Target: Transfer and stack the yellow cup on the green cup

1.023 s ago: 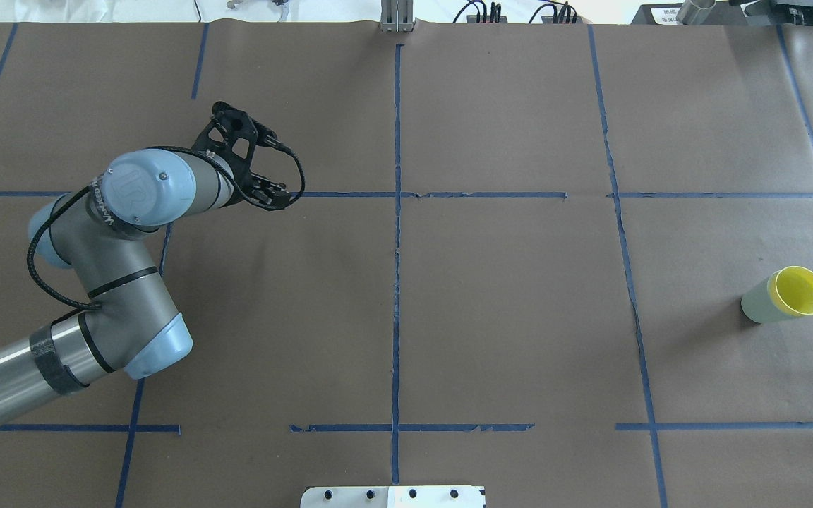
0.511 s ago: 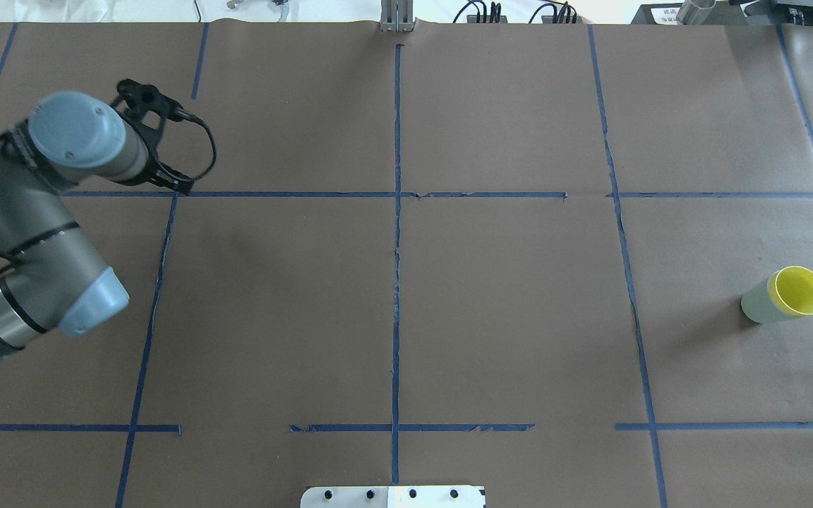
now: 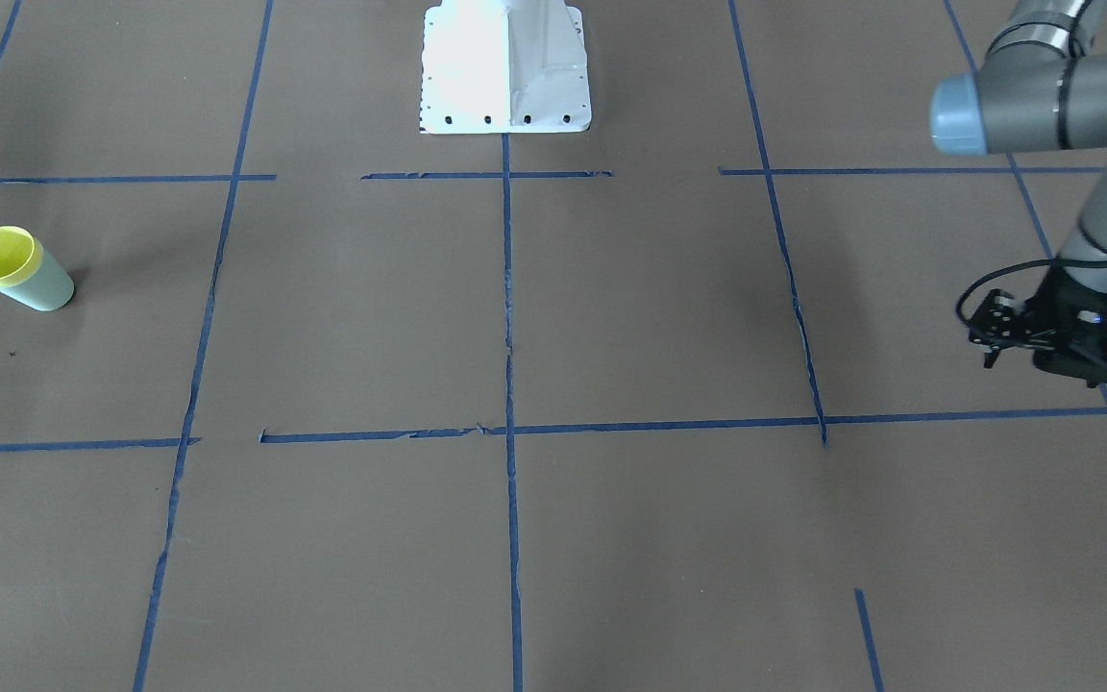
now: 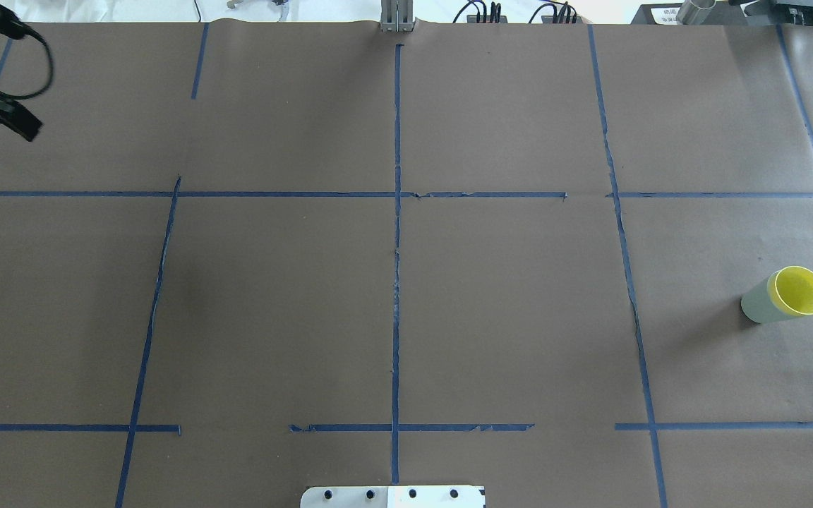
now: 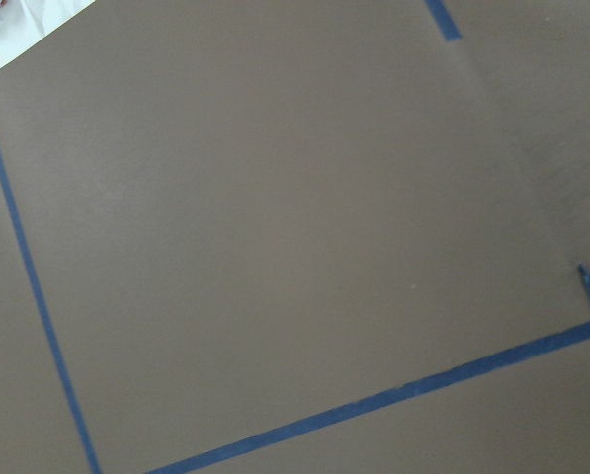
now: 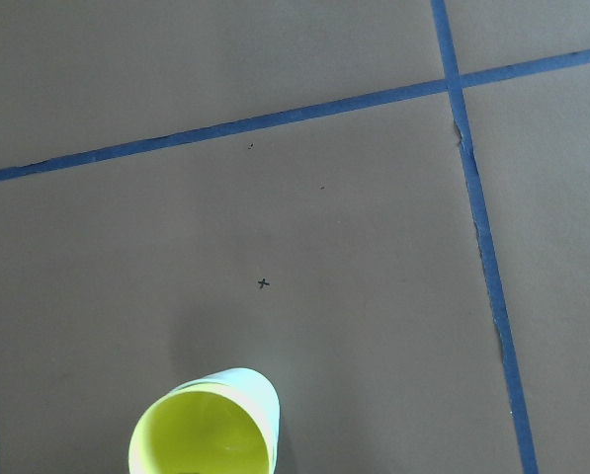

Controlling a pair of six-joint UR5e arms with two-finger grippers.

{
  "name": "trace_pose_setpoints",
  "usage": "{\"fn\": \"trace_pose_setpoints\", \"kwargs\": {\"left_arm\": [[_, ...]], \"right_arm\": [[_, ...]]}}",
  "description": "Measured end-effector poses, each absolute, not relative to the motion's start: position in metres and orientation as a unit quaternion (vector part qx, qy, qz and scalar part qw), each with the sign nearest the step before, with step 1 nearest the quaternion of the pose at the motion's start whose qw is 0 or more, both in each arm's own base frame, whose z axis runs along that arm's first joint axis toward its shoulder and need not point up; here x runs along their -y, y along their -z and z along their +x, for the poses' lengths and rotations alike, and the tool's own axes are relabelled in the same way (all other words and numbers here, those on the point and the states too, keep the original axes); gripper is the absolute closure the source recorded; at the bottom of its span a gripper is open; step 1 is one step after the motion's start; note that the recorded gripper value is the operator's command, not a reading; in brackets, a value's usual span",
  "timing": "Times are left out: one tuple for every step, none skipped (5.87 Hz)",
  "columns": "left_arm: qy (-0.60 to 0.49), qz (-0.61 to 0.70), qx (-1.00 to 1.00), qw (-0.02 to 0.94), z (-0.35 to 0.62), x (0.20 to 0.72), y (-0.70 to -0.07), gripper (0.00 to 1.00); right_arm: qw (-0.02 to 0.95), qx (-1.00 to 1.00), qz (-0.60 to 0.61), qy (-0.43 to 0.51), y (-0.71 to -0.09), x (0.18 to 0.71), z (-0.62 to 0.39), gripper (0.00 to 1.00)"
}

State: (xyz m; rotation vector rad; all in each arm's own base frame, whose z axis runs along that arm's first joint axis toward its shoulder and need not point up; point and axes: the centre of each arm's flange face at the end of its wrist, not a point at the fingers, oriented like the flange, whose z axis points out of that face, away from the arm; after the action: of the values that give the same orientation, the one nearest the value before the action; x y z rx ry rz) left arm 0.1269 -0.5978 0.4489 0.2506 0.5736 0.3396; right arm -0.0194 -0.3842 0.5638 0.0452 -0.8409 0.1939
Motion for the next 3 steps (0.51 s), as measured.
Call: {"fn": "trace_pose_setpoints", "kwargs": {"left_arm": [[-0.161, 0.099, -0.322, 0.928, 0.06, 0.588, -0.481, 0.0], [-0.151, 0.07, -0.356, 0.919, 0.007, 0.567, -0.518, 0.0], [-0.128, 0.034, -0.382, 0.915, -0.026, 0.539, -0.555, 0.0]], "right_arm": [[0.913, 0.4, 0.022, -0.078, -0.57, 0.386, -0.012, 0.0], [0.918, 0.392, 0.021, -0.059, -0.575, 0.39, -0.002, 0.0], [0.921, 0.386, 0.019, -0.044, -0.581, 0.392, 0.007, 0.0]]}}
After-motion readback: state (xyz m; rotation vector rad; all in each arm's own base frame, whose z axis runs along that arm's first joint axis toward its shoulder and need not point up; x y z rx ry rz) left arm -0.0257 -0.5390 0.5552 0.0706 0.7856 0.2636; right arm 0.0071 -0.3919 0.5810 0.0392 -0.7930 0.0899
